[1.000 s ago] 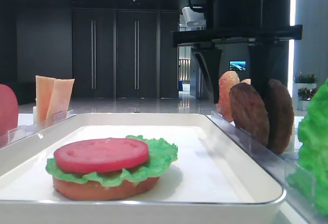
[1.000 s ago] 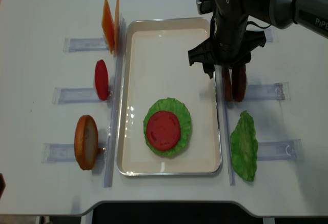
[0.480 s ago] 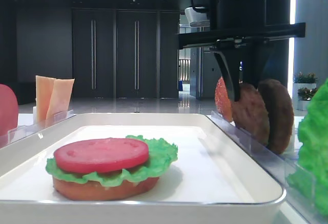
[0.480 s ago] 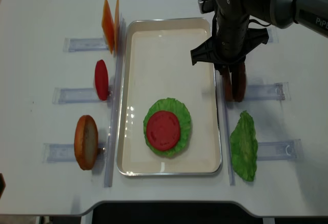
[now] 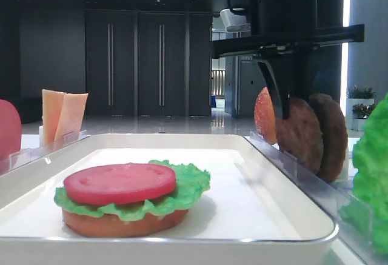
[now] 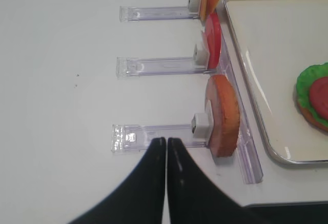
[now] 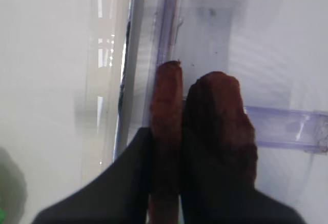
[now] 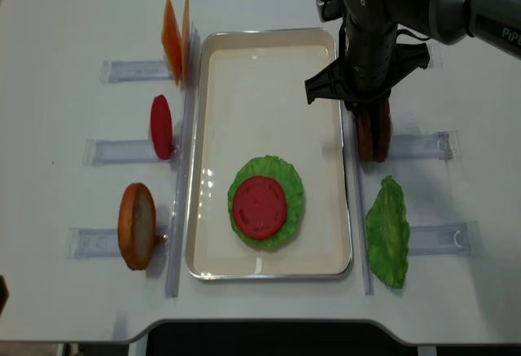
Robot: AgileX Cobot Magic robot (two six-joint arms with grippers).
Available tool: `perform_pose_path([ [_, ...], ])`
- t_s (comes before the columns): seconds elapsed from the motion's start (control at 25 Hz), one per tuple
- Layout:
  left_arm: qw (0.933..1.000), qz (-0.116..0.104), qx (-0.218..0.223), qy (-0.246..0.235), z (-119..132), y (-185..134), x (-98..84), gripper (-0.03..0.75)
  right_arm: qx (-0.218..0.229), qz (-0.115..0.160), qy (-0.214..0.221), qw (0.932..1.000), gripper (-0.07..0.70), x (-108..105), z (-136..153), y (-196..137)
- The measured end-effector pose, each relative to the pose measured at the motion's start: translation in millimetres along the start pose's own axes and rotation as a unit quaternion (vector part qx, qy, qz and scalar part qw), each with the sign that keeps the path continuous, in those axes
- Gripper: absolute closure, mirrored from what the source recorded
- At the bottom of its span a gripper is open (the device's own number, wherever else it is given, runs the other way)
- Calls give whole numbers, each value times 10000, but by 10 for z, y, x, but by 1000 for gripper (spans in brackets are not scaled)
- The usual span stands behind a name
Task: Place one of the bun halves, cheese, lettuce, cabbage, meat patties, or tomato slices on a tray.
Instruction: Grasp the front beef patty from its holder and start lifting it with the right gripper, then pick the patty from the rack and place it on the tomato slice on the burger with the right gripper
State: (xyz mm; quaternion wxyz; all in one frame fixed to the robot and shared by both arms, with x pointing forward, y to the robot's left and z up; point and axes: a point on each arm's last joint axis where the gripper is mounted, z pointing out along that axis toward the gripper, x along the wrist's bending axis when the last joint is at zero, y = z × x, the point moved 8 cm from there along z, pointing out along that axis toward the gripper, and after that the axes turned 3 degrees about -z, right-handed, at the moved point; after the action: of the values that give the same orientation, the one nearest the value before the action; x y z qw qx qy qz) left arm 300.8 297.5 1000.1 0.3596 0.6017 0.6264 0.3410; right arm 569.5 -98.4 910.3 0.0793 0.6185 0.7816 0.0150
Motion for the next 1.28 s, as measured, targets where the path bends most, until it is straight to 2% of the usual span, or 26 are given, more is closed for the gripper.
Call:
perform_pose_path([
  [0.2, 10000, 0, 0, 0, 0, 0, 0, 716, 136, 96, 124, 9998, 522, 21, -69, -67],
  [0.64, 10000, 0, 0, 0, 0, 0, 0, 716, -62, 328, 589, 9977, 522, 62, -463, -132],
  [1.0, 10000, 0, 0, 0, 0, 0, 0, 716, -353, 456, 1196, 9911, 522, 176, -833, -176],
  [1.12, 10000, 0, 0, 0, 0, 0, 0, 716, -525, 358, 1563, 9857, 522, 321, -931, -166],
  [1.28, 10000, 0, 0, 0, 0, 0, 0, 716, -809, 291, 2272, 9701, 522, 555, -1073, -132],
])
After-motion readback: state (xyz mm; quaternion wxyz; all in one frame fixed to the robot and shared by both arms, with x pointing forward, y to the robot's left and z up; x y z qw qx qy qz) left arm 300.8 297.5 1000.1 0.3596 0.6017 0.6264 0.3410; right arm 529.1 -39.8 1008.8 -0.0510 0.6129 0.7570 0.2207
